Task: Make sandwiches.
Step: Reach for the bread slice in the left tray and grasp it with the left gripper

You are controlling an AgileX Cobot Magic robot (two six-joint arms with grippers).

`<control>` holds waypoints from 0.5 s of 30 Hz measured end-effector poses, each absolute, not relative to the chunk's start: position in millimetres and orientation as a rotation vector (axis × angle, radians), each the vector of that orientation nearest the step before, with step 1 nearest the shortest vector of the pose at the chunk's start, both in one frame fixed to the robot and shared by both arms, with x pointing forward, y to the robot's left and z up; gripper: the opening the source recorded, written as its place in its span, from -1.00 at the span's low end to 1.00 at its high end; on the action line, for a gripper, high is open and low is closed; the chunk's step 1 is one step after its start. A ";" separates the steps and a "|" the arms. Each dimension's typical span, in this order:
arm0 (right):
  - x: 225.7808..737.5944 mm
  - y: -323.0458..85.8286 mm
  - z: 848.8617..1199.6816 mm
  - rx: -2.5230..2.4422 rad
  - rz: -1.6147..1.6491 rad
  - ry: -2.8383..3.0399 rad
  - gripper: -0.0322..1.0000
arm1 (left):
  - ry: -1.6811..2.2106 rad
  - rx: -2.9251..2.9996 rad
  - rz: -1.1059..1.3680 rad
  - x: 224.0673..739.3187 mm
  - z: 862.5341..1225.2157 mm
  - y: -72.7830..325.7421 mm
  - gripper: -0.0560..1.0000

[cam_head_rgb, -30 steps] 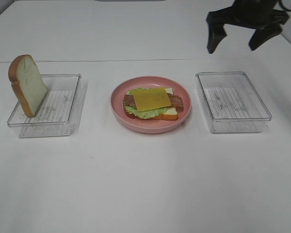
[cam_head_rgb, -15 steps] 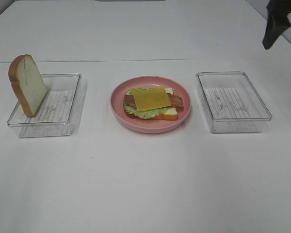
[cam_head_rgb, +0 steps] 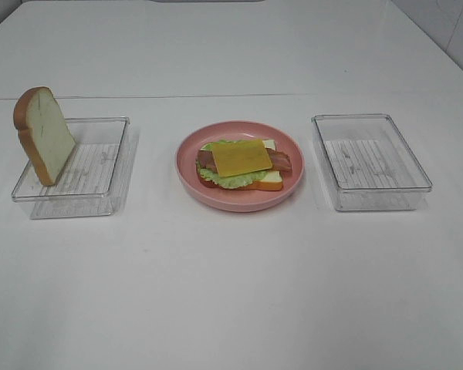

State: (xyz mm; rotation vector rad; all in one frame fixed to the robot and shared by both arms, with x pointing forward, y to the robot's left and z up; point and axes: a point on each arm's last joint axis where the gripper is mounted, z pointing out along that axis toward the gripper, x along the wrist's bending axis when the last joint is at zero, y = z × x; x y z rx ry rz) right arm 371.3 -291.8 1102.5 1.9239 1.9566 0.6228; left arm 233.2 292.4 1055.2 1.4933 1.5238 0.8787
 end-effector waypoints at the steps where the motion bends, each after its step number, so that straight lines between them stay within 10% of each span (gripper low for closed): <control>1: 339.5 -291.5 1104.0 1.864 0.697 1.902 0.96 | 1.524 1.493 0.879 233.2 1055.2 292.4 0.98; 15: 217.1 -293.4 1072.6 1.612 0.917 1.667 0.96 | 1.523 1.493 0.876 233.2 1055.2 292.1 0.98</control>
